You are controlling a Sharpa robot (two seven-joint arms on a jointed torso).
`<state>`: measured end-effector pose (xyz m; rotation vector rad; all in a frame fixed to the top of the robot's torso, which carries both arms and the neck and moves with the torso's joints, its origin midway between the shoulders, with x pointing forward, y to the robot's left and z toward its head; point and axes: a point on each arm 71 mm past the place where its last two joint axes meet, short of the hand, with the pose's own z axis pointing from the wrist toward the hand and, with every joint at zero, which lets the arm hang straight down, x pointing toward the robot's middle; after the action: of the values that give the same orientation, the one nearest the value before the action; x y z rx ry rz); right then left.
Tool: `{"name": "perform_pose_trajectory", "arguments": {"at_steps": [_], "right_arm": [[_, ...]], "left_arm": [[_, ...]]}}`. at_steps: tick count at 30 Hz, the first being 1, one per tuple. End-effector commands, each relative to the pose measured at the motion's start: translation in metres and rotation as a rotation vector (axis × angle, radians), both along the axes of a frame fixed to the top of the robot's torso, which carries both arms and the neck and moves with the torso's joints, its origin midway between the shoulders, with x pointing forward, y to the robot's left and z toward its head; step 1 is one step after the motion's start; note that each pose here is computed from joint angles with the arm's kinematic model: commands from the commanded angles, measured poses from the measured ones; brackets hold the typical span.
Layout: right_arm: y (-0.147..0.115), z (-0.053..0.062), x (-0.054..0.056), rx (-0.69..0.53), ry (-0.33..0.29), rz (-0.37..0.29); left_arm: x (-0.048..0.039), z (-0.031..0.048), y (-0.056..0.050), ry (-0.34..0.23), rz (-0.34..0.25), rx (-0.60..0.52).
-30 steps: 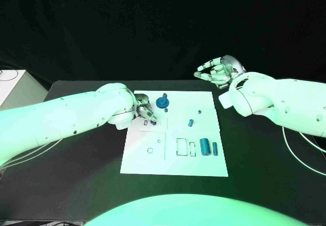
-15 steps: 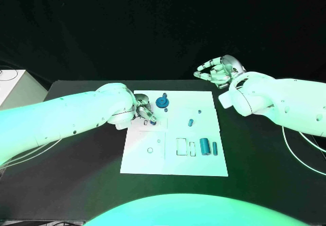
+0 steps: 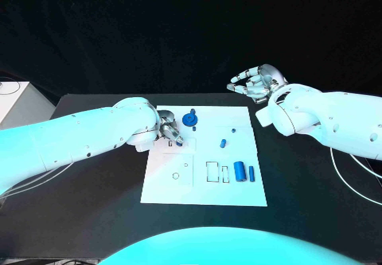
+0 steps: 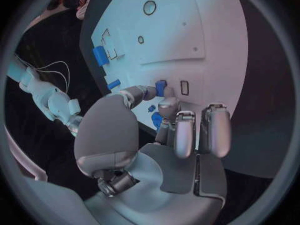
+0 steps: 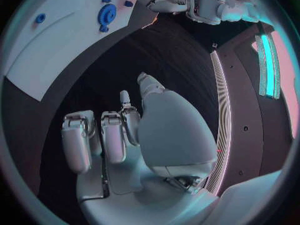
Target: Assemble the parts on the task board
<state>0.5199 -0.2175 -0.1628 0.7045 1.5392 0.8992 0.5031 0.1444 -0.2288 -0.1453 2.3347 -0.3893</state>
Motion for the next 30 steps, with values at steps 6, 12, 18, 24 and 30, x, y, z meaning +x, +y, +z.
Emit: {"name": "perform_pose_trajectory", "arguments": {"at_steps": [6,12,18,24,30], "right_arm": [[0.0011,-0.0002,-0.0004,-0.004,-0.001,0.016],[0.0012,-0.0002,-0.0004,-0.004,-0.001,0.016],[0.0013,-0.0002,-0.0005,-0.004,-0.001,0.017],[0.0015,-0.0002,-0.0005,-0.004,-0.001,0.017],[0.0012,-0.0002,-0.0005,-0.004,-0.001,0.017]], "left_arm": [[-0.0021,-0.0041,-0.0033,0.037,-0.026,0.024],[-0.0008,-0.0052,-0.0053,0.045,-0.027,0.031],[0.0001,-0.0063,-0.0084,0.046,-0.028,0.031],[0.0011,-0.0073,-0.0101,0.044,-0.023,0.029],[0.0018,-0.0082,-0.0091,0.047,-0.020,0.033]]}}
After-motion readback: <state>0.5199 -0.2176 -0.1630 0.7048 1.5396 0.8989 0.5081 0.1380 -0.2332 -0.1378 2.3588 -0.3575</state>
